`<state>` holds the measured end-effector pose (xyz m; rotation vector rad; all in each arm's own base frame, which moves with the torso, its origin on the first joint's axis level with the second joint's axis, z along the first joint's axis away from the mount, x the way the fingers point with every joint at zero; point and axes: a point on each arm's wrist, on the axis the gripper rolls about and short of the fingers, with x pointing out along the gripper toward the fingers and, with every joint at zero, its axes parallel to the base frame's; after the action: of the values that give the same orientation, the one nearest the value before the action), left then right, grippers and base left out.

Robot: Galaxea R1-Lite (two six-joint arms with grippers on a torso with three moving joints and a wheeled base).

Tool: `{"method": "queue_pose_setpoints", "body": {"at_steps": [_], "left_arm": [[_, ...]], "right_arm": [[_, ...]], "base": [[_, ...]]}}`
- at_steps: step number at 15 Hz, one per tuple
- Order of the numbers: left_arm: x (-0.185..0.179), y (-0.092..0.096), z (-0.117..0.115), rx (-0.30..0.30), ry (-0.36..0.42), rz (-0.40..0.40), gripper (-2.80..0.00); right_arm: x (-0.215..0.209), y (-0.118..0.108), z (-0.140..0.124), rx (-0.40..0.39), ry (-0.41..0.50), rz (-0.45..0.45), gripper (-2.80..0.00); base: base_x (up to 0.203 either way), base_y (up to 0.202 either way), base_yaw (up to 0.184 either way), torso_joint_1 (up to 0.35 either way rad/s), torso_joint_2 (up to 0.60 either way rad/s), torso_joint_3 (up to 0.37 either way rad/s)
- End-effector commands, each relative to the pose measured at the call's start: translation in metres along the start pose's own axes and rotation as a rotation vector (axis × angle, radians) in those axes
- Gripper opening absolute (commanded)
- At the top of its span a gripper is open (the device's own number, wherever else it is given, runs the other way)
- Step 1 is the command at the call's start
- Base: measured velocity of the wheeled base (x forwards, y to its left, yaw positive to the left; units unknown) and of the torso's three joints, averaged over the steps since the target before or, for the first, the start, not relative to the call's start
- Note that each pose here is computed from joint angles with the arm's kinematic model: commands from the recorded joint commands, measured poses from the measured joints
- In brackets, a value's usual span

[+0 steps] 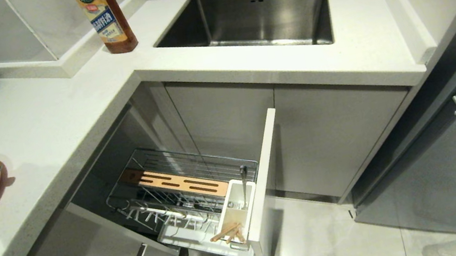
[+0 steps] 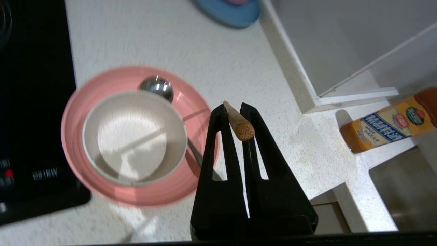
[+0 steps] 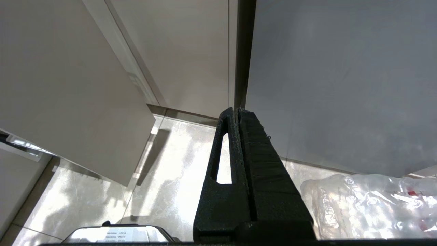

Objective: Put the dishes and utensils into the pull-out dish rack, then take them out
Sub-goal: Take the chopsticks out of the cupboard

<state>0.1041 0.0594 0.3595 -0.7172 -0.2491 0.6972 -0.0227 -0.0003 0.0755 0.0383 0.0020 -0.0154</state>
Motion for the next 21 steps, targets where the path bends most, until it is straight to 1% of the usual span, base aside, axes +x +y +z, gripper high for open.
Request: {"method": "queue_pose_setpoints", "body": {"at_steps": [1, 3, 5, 8, 10, 12, 13, 15, 17, 18, 21], "left_arm": [[0.015, 0.001, 0.001, -0.033, 0.031, 0.042, -2.8], [0.015, 0.005, 0.002, -0.043, 0.017, 0.062, -2.8], [0.013, 0.009, 0.006, -0.047, -0.017, 0.09, -2.8], [0.01, 0.018, 0.001, -0.051, -0.032, 0.106, -2.8], [0.004, 0.026, 0.0, -0.055, -0.143, 0.063, -2.8], [-0.003, 0.035, -0.005, -0.013, -0.233, 0.041, -2.8], [-0.006, 0.04, -0.008, -0.001, -0.272, 0.03, -2.8], [-0.012, 0.049, -0.017, 0.023, -0.321, 0.008, -2.8], [-0.016, 0.059, -0.027, 0.041, -0.358, -0.018, -2.8], [-0.017, 0.061, -0.029, 0.046, -0.369, -0.026, -2.8], [-0.016, 0.07, -0.039, 0.051, -0.352, -0.021, -2.8]], "right_arm": [[0.0, 0.0, -0.001, 0.0, 0.003, 0.0, -2.8], [0.0, 0.0, -0.001, 0.0, 0.003, 0.0, -2.8], [0.0, 0.0, -0.001, 0.0, 0.002, 0.0, -2.8], [0.0, 0.0, -0.001, 0.0, 0.001, 0.0, -2.8], [0.0, 0.0, -0.001, 0.0, 0.002, 0.0, -2.8], [0.0, 0.0, -0.001, 0.0, 0.002, 0.0, -2.8], [0.0, 0.0, -0.001, 0.0, 0.002, -0.001, -2.8], [0.0, 0.0, -0.001, 0.0, 0.004, 0.0, -2.8], [0.0, 0.0, 0.0, 0.0, 0.001, -0.001, -2.8], [0.0, 0.0, -0.001, 0.0, 0.002, 0.0, -2.8], [0.0, 0.0, -0.001, 0.0, 0.004, 0.0, -2.8]], "base": [[0.0, 0.0, 0.0, 0.0, 0.0, 0.0], [0.0, 0.0, 0.0, 0.0, 0.0, 0.0], [0.0, 0.0, 0.0, 0.0, 0.0, 0.0], [0.0, 0.0, 0.0, 0.0, 0.0, 0.0], [0.0, 0.0, 0.0, 0.0, 0.0, 0.0], [0.0, 0.0, 0.0, 0.0, 0.0, 0.0], [0.0, 0.0, 0.0, 0.0, 0.0, 0.0], [0.0, 0.0, 0.0, 0.0, 0.0, 0.0], [0.0, 0.0, 0.0, 0.0, 0.0, 0.0], [0.0, 0.0, 0.0, 0.0, 0.0, 0.0], [0.0, 0.0, 0.0, 0.0, 0.0, 0.0]]}}
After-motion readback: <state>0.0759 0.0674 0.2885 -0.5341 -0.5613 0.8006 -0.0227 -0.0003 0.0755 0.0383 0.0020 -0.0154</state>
